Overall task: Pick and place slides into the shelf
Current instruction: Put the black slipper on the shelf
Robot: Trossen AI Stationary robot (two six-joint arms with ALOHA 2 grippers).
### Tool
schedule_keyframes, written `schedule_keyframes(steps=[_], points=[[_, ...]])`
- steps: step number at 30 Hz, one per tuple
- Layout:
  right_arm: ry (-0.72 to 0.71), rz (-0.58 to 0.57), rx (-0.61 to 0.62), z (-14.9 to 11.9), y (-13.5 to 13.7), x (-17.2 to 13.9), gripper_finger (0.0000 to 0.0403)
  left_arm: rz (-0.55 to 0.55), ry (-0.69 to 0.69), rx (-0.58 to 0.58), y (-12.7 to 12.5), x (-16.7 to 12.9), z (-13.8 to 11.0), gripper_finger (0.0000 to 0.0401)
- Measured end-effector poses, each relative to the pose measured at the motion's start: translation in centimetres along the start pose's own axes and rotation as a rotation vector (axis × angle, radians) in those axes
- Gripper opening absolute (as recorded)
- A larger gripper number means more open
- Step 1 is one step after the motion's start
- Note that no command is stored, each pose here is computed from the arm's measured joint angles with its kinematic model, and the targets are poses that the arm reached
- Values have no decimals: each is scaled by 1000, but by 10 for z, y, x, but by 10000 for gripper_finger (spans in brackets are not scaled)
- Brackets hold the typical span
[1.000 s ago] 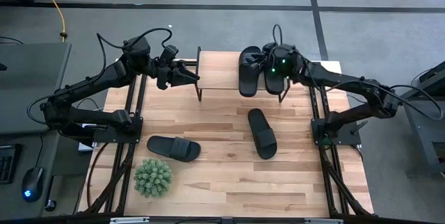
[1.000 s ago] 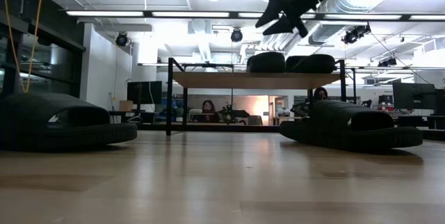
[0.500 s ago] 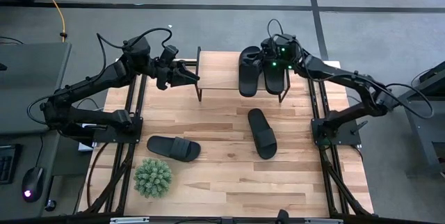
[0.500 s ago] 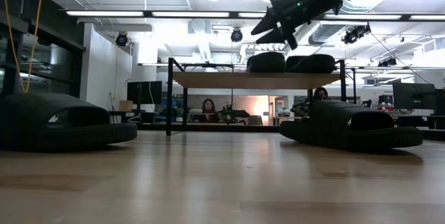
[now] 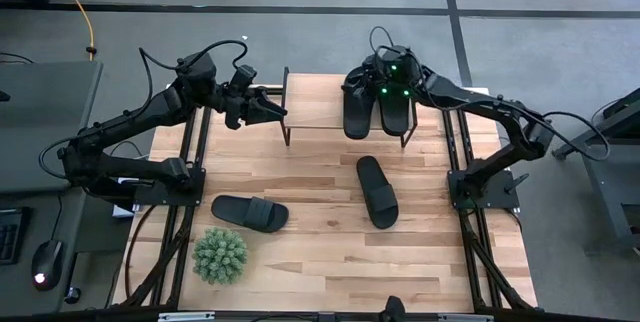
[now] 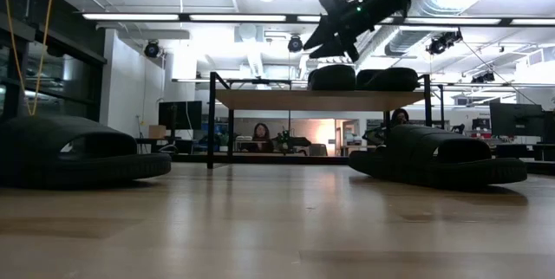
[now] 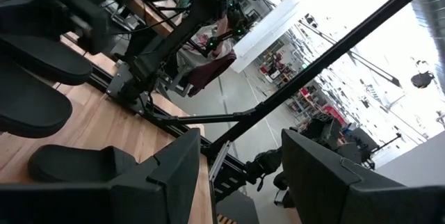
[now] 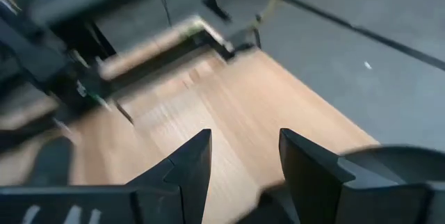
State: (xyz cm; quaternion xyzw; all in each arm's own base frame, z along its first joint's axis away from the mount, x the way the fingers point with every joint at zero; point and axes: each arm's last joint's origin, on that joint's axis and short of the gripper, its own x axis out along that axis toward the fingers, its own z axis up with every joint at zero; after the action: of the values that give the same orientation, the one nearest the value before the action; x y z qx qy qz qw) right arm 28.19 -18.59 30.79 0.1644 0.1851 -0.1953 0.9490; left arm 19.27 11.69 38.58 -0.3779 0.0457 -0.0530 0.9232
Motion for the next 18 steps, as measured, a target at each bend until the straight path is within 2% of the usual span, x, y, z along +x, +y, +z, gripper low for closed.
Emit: schedule_keyframes(steps=[4,11,18], points=[[108,-73,-67,13,2,7,160,0,0,-1,0,0,0,186],[123,-66,-159,45,5,16,160,4,-3,0,0,0,0,186],[267,-39,-173,35,0,35,160,6,-5,0,0,0,0,186]])
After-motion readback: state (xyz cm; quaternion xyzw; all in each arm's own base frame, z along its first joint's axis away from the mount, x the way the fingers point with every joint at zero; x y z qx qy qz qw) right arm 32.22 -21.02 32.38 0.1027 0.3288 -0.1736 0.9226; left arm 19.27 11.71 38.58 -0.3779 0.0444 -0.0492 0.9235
